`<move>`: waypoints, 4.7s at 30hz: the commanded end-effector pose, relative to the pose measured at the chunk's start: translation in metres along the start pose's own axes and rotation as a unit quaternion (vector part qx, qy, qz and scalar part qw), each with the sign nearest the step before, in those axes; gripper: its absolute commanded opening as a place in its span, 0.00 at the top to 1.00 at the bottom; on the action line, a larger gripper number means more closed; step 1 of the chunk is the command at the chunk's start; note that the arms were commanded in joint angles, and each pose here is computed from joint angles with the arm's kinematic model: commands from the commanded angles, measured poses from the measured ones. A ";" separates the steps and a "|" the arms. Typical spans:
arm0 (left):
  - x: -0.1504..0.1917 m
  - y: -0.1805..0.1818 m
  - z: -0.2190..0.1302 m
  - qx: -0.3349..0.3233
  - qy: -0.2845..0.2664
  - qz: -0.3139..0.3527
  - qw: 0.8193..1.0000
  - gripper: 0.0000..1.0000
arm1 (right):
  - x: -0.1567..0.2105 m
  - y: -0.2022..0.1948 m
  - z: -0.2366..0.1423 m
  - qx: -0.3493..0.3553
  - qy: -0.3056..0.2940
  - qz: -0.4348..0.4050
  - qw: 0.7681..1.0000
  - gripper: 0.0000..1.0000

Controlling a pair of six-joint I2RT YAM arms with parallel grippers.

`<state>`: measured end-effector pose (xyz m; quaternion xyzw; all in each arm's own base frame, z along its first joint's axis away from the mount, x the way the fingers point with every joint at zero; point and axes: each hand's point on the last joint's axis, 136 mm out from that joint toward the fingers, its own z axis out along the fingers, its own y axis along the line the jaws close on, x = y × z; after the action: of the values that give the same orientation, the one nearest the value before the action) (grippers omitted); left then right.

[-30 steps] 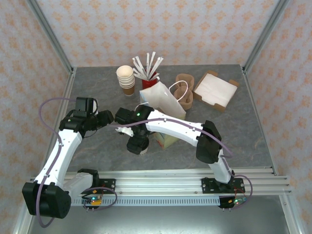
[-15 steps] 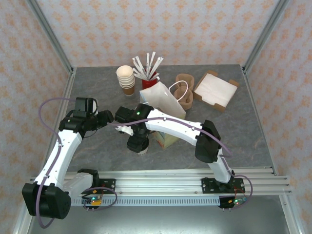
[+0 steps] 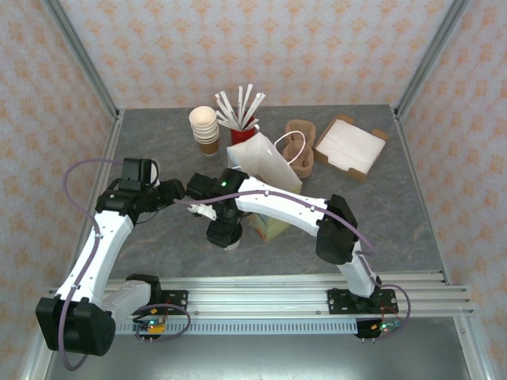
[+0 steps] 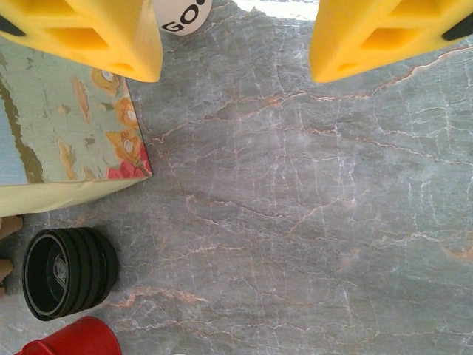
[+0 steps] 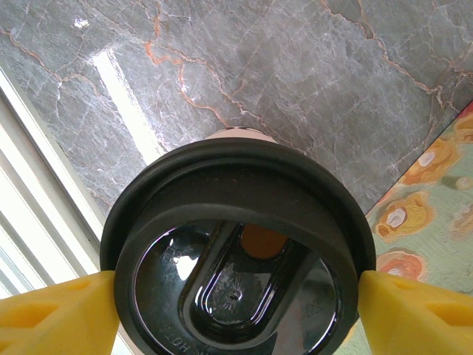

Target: Pack the takeout coffee

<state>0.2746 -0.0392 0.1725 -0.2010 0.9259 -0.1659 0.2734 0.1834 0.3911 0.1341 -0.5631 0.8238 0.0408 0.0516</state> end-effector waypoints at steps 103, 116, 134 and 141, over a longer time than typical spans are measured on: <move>-0.087 -0.129 -0.082 0.142 -0.114 0.092 0.979 0.40 | 0.035 -0.045 -0.324 -0.017 -0.387 0.167 0.907 0.46; -0.082 -0.226 -0.035 0.151 -0.065 0.324 0.932 0.35 | 0.094 -0.130 -0.296 0.092 -0.303 0.324 0.892 0.47; -0.050 -0.237 0.009 0.167 0.049 0.415 0.893 0.45 | 0.088 -0.122 -0.225 0.080 -0.169 0.305 0.934 0.49; -0.046 -0.236 0.018 0.170 0.058 0.424 0.888 0.57 | 0.096 -0.125 -0.199 0.102 -0.108 0.296 0.943 0.49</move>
<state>0.3884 -0.2202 0.2727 0.2504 0.9016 -0.1948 0.2940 0.2595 0.2473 0.3320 -0.2711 0.9364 0.0792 0.2083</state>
